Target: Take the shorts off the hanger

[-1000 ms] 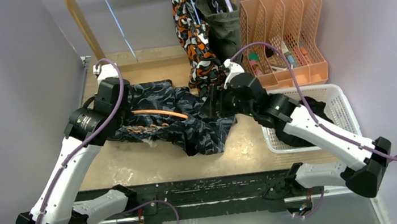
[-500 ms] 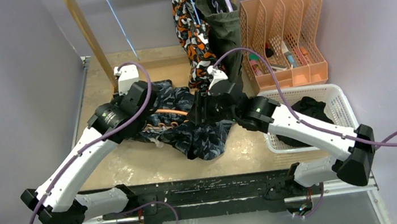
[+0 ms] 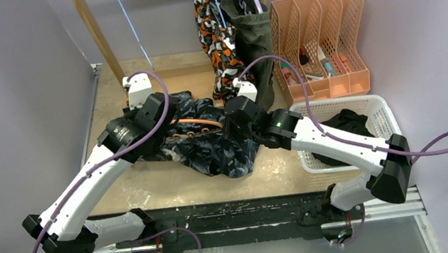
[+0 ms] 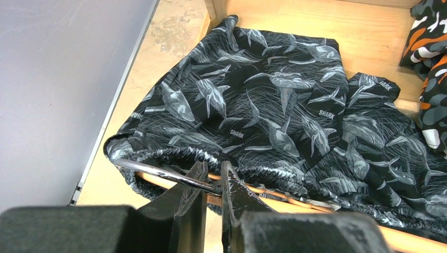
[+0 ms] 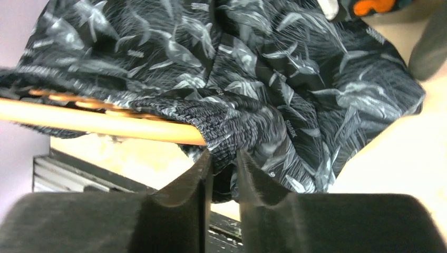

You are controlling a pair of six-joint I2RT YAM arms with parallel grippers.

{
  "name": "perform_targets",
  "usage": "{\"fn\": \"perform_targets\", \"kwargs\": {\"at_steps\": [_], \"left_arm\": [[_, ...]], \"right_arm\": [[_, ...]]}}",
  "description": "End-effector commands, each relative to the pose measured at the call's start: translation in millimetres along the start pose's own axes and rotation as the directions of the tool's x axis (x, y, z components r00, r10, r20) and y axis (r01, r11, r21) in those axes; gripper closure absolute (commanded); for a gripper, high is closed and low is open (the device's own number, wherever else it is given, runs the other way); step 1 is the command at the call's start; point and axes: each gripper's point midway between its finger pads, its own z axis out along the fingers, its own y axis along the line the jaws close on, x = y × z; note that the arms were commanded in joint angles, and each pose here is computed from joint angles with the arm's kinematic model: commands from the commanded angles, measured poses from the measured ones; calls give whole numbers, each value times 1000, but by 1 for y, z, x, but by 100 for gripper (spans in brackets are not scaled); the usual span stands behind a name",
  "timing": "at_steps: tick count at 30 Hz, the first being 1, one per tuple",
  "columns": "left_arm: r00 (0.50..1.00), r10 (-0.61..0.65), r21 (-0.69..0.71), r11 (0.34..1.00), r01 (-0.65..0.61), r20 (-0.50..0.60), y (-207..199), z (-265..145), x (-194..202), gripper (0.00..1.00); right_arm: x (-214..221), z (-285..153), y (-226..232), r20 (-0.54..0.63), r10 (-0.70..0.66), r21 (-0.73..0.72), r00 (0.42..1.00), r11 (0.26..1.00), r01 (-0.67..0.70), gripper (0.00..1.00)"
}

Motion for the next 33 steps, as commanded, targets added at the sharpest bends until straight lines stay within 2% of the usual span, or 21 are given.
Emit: {"fn": "perform_targets", "kwargs": {"at_steps": [1, 2, 6, 9, 13, 17, 20, 24, 28, 31, 33], "left_arm": [[990, -111, -7, 994, 112, 90, 10, -8, -25, 100], [990, -110, -5, 994, 111, 89, 10, -9, -24, 100], [991, -98, -8, 995, 100, 90, 11, -8, -23, 100], [991, -97, -8, 995, 98, 91, 13, -9, -23, 100], [987, -119, -2, 993, 120, 107, 20, -14, -26, 100], [984, -132, 11, 991, 131, 120, 28, -20, -29, 100], [990, -103, 93, 991, 94, 94, 16, -23, -27, 100], [991, -117, 218, 971, 100, 66, -10, -26, -26, 100], [995, -94, 221, 972, 83, 39, -18, -22, -19, 100], [996, -86, 227, 971, 77, 32, -21, -20, -16, 100], [995, -93, 233, 969, 82, 34, -21, -21, -16, 100]], "right_arm": [[-7, -1, -18, 30, -17, 106, 999, 994, 13, 92], [-8, -1, -18, 32, -15, 107, 999, 994, 12, 95], [-10, -2, -14, 36, -32, 81, 999, 996, 29, 96], [-2, -4, -16, 13, -31, 66, 999, 997, 31, 100], [9, -3, -43, 3, -36, 127, 999, 991, 35, 100], [27, 0, -69, -27, 34, 138, 999, 990, -30, 100], [40, 3, -56, -67, 45, -36, 997, 998, -48, 100], [67, 5, -28, -166, 36, -234, 985, 969, -75, 100], [69, 4, -25, -172, 30, -259, 985, 963, -75, 100], [60, 0, -27, -129, 8, -259, 992, 965, -42, 100], [56, -5, -20, -116, -32, -298, 993, 954, -4, 90]]}}
